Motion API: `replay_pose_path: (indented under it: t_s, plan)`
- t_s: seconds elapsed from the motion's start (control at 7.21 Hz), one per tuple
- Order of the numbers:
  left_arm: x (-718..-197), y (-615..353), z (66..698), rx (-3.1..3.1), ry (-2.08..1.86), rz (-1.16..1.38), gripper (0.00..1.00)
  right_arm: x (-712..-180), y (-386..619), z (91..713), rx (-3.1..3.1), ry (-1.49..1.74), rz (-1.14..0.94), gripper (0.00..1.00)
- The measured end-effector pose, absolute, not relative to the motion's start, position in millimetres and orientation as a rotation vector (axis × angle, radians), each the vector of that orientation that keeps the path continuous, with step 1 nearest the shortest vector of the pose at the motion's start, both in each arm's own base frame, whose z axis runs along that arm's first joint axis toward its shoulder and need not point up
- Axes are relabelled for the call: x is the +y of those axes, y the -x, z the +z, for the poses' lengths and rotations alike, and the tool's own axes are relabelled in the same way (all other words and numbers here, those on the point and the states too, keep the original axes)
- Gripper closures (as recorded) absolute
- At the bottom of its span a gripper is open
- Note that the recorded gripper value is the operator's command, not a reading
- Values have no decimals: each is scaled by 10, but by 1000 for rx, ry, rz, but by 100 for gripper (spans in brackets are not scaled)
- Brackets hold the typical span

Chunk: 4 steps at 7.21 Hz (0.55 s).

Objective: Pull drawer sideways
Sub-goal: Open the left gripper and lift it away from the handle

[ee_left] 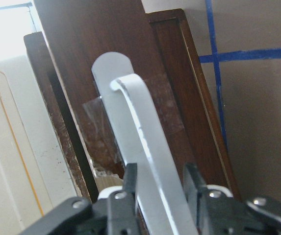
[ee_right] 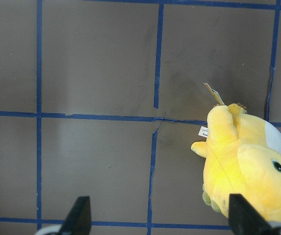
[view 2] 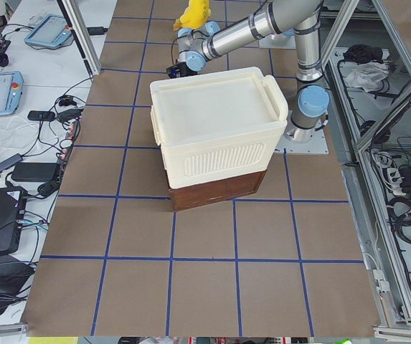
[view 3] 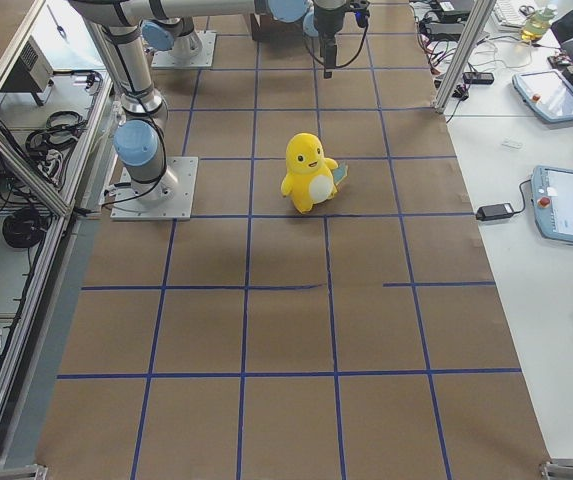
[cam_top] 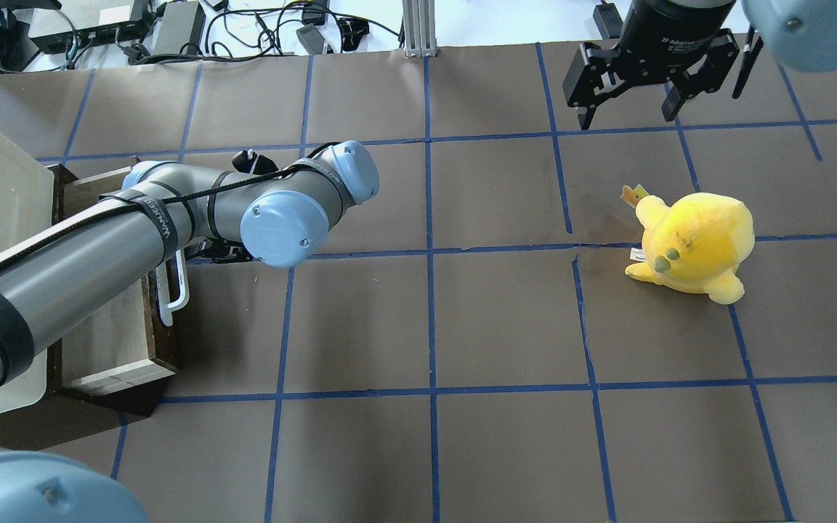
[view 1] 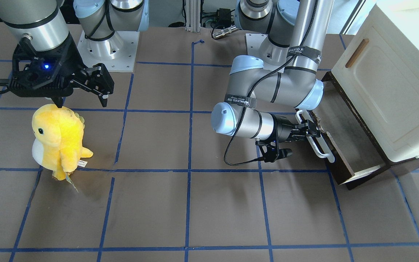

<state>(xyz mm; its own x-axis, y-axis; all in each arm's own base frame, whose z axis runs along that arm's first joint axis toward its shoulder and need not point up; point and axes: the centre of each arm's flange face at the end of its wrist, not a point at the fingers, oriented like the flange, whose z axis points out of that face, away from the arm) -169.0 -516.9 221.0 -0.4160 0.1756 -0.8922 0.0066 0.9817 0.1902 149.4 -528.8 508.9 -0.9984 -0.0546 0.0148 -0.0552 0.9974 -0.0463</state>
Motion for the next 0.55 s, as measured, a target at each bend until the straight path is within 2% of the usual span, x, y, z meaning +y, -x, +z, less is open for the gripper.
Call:
replay_pose_path:
  t_s: [0.55]
  plan:
    - [-5082, 2347, 2605, 2220, -133, 141, 40, -5288, -1494, 5090, -3126, -86, 73, 0]
